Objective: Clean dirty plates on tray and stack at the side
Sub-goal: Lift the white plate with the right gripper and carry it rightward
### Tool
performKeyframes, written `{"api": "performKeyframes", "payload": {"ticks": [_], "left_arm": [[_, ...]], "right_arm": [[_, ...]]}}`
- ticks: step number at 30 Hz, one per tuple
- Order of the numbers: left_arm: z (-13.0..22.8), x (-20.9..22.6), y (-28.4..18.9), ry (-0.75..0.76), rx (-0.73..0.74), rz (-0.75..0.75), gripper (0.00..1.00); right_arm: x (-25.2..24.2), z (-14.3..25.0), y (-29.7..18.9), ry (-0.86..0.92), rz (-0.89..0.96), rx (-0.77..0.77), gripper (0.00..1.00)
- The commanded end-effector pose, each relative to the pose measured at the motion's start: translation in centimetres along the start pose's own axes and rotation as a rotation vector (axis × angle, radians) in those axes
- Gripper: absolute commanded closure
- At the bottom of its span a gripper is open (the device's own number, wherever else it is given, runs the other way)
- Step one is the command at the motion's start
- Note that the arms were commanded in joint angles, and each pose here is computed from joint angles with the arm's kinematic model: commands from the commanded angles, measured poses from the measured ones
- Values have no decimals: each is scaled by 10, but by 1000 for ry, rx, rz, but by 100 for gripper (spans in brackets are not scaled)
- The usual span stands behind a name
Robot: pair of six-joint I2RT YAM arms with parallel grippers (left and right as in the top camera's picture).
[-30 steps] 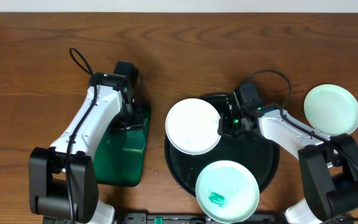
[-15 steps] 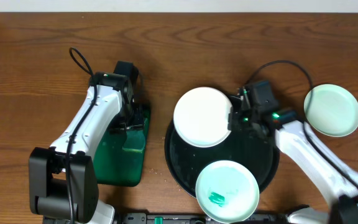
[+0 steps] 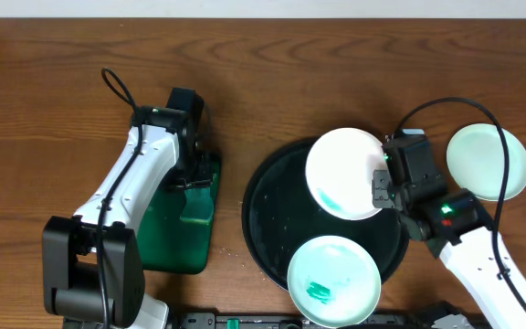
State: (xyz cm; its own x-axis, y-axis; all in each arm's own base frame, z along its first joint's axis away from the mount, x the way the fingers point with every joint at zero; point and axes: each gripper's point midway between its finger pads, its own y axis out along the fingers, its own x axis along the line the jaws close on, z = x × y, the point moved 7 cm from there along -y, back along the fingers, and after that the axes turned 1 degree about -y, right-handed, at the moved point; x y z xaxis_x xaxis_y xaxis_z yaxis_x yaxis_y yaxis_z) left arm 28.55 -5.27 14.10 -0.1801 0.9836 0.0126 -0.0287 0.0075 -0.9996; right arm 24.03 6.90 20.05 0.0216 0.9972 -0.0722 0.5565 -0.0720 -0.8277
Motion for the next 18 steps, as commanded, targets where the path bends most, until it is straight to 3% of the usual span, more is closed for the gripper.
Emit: {"api": "performKeyframes", "payload": {"ticks": [1, 10, 18], "left_arm": [[2, 3, 7, 6, 26, -18, 57], [0, 2, 17, 6, 53, -27, 58], [-2, -1, 17, 6, 43, -3, 58]], "right_arm": [[-6, -6, -5, -93, 160, -75, 99], [10, -16, -14, -324, 242, -128, 99], [7, -29, -28, -529, 440, -119, 99]]}}
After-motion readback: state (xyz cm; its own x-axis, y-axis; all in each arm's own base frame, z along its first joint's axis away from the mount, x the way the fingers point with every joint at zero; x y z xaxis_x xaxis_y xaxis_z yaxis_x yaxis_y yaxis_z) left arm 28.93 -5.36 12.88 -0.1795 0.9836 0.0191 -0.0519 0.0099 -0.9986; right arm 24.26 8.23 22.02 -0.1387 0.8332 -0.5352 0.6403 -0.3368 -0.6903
